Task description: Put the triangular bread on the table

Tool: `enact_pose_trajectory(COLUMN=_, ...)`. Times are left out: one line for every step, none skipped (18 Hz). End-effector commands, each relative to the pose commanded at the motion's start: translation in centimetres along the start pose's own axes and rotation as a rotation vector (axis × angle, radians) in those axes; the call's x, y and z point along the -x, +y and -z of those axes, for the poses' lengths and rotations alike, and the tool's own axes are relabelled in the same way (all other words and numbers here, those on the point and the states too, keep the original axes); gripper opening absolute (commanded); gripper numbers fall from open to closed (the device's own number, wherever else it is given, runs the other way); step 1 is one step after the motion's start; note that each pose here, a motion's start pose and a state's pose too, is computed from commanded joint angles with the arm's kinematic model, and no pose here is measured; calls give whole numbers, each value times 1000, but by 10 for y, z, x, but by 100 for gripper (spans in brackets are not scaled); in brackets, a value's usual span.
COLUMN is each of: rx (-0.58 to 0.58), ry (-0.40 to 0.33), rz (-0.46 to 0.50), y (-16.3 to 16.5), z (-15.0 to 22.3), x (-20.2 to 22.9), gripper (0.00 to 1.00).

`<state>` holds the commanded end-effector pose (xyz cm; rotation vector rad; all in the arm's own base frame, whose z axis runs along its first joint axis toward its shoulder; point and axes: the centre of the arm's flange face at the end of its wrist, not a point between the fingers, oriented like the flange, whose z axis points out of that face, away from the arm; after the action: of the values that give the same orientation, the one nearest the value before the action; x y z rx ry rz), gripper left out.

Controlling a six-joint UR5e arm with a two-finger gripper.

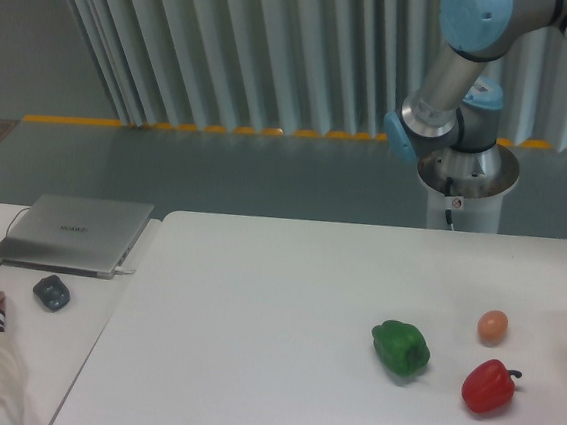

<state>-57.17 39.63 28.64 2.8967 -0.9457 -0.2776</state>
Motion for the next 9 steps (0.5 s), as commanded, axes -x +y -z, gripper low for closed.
enact_pose_trajectory(rx=-2, ry=7, rz=12, y=-1, z=1, x=-1, gripper=32)
enact_pose_trajectory(rx=-3, ry=13, rz=16, y=-4, z=0, x=-1, gripper=26)
enact_pose_trajectory(rx=-4, ry=14, rz=13, y=-6, z=1, x=-2, gripper=25)
enact_pose_trajectory(rx=-6, ry=14, rz=14, y=-6, z=3, x=-2, gripper=25)
enact_pose_trajectory(rx=-6, ry=16, rz=12, y=-7, z=5, x=-2, gripper=25)
enact_pose_trajectory(rx=-15, ry=21, rz=24, y=-9, z=9, x=-1, gripper=25)
enact_pose_trajectory(rx=-24, ry=36, rz=42, y=-11, z=12, x=0, gripper=25)
enact_pose_trajectory(rx=-37, ry=43, rz=50, y=-17, z=17, x=1, gripper=25)
enact_pose_trajectory(rx=-43, ry=43, rz=47, y=-21, z=20, x=0, gripper=25)
